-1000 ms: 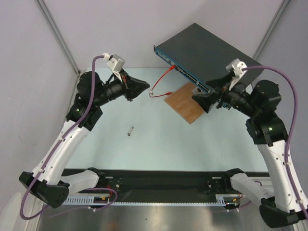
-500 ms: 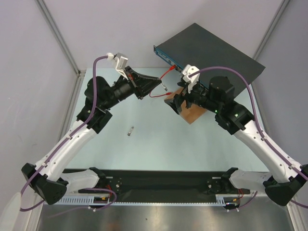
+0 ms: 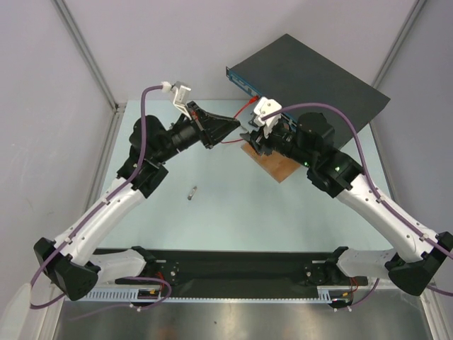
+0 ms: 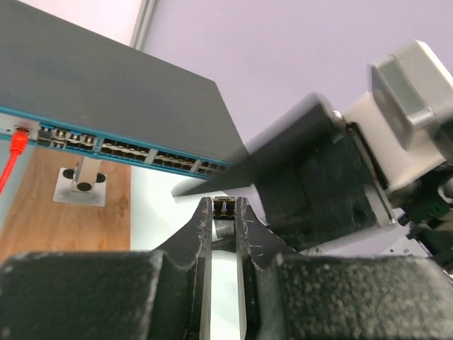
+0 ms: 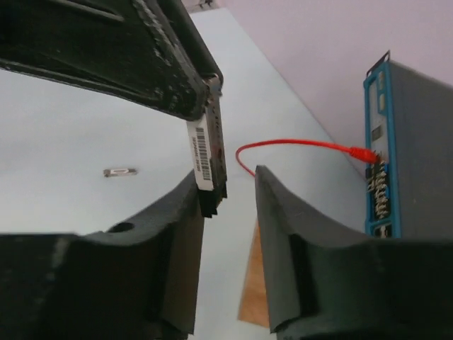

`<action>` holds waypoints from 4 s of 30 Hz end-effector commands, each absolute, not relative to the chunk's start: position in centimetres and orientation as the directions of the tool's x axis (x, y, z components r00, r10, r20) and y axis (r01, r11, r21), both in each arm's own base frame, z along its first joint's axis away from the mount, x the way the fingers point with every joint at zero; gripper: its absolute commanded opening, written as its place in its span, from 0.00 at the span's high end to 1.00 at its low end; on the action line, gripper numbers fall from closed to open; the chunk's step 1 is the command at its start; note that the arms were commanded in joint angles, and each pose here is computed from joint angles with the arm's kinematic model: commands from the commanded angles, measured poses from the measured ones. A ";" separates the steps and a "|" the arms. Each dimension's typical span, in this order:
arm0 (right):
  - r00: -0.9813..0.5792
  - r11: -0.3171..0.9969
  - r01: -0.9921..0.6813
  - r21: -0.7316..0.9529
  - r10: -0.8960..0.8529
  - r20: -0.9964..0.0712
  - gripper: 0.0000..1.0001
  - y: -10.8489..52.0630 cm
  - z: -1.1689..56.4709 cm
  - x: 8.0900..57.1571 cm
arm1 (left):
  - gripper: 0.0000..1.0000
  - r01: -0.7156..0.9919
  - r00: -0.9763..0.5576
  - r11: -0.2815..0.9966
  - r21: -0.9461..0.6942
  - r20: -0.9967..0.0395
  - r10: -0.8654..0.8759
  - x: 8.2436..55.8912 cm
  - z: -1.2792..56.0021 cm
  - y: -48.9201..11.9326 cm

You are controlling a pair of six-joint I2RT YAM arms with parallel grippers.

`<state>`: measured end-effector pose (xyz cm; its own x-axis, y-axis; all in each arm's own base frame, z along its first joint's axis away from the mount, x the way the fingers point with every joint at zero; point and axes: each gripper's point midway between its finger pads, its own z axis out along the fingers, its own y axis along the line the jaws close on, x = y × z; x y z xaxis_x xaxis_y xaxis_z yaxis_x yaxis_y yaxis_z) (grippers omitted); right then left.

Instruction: Insert the plug into the switch port

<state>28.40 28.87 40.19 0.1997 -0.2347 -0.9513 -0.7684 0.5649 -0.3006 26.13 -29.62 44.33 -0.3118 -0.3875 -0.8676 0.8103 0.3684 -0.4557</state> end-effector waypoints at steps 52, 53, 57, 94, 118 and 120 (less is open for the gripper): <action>0.812 0.022 0.047 -0.999 -0.583 0.026 1.00 30.1 33.6 21.9 | 0.39 0.942 -0.210 0.329 -0.073 -0.890 0.404 18.7 31.4 -26.1; 0.815 0.020 0.047 -0.999 -0.579 0.026 1.00 30.3 33.6 21.8 | 0.41 0.933 -0.205 0.357 -0.054 -0.893 0.401 19.2 31.4 -25.9; 0.817 0.027 0.048 -0.998 -0.576 0.023 1.00 30.5 33.7 21.6 | 0.45 0.923 -0.205 0.382 -0.046 -0.899 0.388 19.9 31.4 -26.2; 0.797 0.047 -0.055 -0.997 -0.600 -0.072 0.77 30.3 33.4 22.1 | 1.00 0.948 -0.199 0.313 -0.062 -0.882 0.427 18.9 29.5 -27.8; -0.162 0.764 -0.644 0.026 -0.103 -0.981 0.00 17.7 38.7 26.1 | 1.00 0.823 -0.207 0.568 0.021 -0.919 0.334 35.2 33.5 -33.2; -0.235 0.796 -0.589 0.138 -0.006 -0.972 0.00 16.0 39.0 26.9 | 1.00 0.811 -0.207 0.585 0.023 -0.923 0.324 36.1 34.1 -33.6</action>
<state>28.14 16.19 39.45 -0.0083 -0.2359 -0.9717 -0.5768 0.7950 -0.1880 33.84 -32.98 31.52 -0.2343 0.3874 -0.8916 0.8492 0.5281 0.0063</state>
